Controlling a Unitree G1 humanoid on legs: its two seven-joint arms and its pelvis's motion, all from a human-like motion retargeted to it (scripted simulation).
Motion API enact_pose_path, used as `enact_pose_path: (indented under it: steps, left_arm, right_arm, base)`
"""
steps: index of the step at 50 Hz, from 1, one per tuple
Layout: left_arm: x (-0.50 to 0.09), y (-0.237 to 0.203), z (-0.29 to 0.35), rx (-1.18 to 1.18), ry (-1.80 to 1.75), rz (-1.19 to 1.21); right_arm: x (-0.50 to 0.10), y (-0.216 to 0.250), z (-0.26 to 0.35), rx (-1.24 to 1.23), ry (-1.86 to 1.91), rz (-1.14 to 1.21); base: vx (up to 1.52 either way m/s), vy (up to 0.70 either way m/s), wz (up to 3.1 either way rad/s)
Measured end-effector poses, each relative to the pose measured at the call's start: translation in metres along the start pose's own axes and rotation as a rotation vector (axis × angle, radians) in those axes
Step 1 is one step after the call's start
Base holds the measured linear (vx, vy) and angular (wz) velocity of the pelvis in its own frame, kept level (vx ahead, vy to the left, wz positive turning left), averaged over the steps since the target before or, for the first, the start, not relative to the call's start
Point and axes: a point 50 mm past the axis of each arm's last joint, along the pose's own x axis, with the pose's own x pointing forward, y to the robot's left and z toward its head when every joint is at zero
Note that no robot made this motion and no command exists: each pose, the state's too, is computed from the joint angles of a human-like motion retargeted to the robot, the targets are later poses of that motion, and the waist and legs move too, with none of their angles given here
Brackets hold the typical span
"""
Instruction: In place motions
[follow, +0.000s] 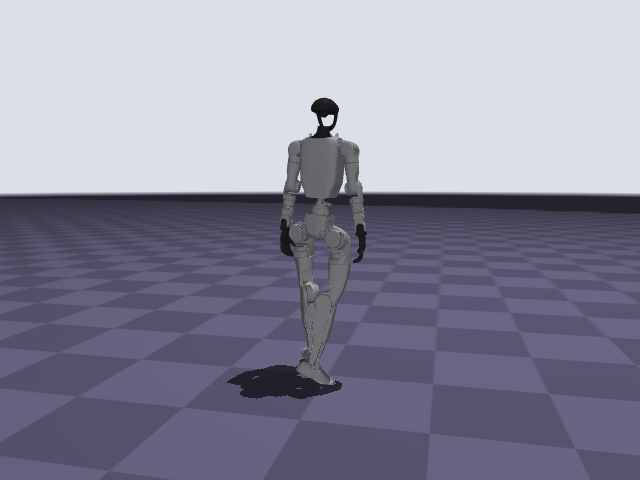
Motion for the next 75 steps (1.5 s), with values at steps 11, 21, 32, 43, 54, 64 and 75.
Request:
enact_pose_path:
  steps: [11,21,32,43,54,64,75]
  left_arm:
    - [0.000,0.001,0.016,0.078,-0.030,-0.014]
    - [-0.003,0.016,0.001,0.057,0.017,0.015]
    - [-0.001,-0.001,-0.018,0.062,0.065,-0.016]
    - [-0.001,-0.009,-0.027,0.052,0.093,-0.037]
    - [0.000,-0.007,-0.019,0.038,0.061,-0.034]
    - [0.000,-0.009,-0.020,0.055,0.065,-0.047]
    - [-0.001,-0.007,-0.024,0.067,0.086,-0.059]
  right_arm:
    - [-0.002,-0.005,-0.020,0.057,0.077,-0.073]
    - [0.000,0.000,0.006,0.017,-0.029,-0.052]
    - [0.000,0.011,-0.008,0.018,0.013,-0.004]
    - [0.001,0.010,0.009,0.010,-0.034,-0.004]
    - [0.001,0.009,0.013,-0.022,-0.047,-0.005]
    - [0.000,0.011,-0.009,0.000,0.037,0.001]
    - [-0.002,0.015,-0.029,0.050,0.113,0.017]
  base:
    - [0.09,0.19,1.16]
    - [0.06,-0.04,1.18]
    - [0.14,0.00,0.76]
    - [0.06,0.01,0.47]
    - [0.02,0.01,0.06]
    - [0.00,0.00,0.00]
    - [0.00,0.00,0.00]
